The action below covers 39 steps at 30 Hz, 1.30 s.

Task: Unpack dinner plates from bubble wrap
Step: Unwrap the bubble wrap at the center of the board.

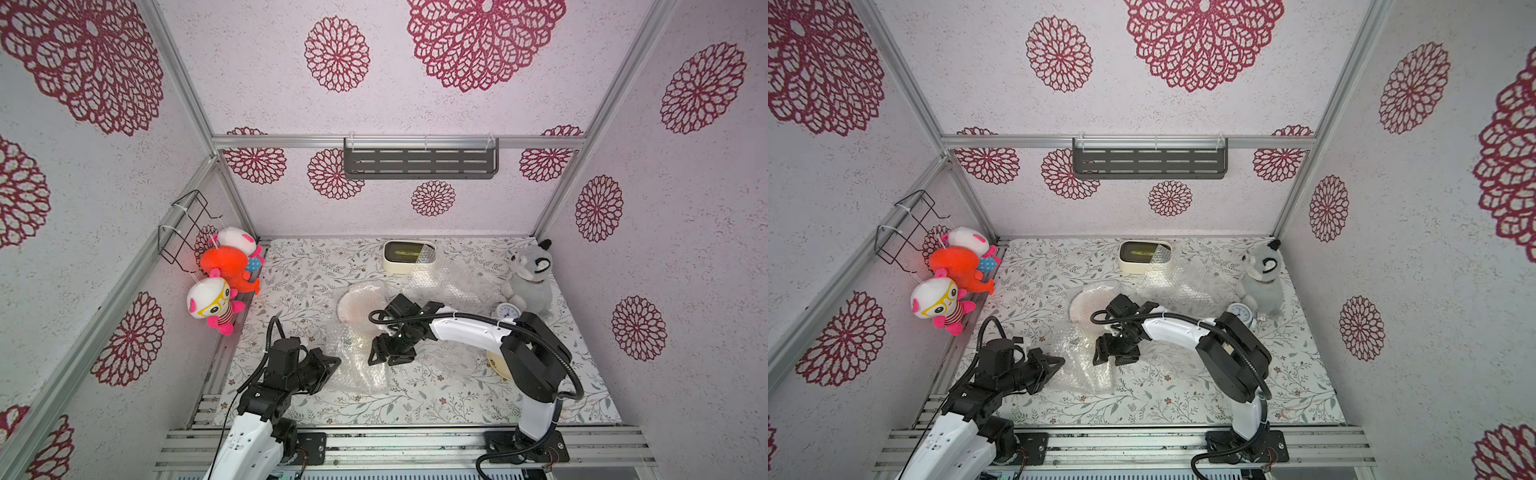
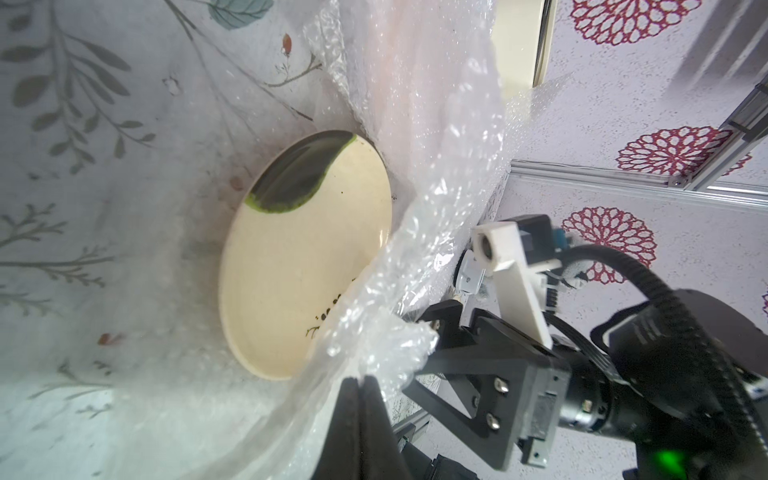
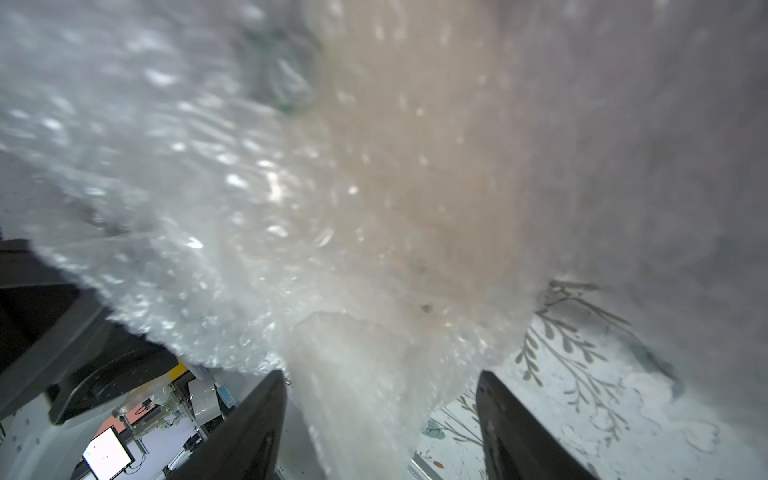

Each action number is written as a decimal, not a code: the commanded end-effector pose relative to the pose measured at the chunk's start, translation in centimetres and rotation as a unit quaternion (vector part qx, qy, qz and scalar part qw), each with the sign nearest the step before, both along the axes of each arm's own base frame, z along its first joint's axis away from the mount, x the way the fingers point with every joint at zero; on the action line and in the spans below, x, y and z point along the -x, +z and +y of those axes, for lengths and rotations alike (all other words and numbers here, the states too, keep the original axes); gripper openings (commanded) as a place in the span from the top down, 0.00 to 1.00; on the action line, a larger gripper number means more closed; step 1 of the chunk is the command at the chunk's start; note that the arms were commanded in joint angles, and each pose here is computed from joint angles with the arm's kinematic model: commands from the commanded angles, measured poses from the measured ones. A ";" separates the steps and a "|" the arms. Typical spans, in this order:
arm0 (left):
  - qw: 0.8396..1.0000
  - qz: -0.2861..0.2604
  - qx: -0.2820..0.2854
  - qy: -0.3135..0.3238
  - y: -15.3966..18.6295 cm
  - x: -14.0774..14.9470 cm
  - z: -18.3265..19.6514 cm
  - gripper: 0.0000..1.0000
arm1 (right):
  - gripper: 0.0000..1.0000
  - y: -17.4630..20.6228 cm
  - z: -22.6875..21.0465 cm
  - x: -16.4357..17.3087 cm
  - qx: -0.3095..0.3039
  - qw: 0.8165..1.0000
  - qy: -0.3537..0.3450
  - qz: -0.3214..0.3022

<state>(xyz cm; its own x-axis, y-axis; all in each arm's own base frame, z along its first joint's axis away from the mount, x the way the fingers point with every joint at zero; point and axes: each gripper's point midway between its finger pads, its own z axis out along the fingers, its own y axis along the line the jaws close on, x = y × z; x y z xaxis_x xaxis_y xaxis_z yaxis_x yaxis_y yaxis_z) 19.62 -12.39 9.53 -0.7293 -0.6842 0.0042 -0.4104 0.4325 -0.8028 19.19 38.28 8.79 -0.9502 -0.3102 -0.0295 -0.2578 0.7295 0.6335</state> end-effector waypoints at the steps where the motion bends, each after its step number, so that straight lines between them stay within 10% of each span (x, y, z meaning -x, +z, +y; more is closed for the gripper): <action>1: 1.000 0.000 -0.001 0.002 0.2 0.0 0.1 1.00 | 0.25 5.8 1.4 -1.5 -0.099 0.994 -0.023 -0.050; 10: 1.000 0.001 -0.002 -0.001 0.3 0.1 0.1 1.00 | 0.34 4.7 3.5 -0.5 -0.142 0.990 -0.012 -0.016; 39: 1.000 0.015 -0.018 -0.002 -0.3 0.0 0.3 1.00 | 0.41 0.7 -1.1 1.8 -0.007 0.994 0.097 -0.057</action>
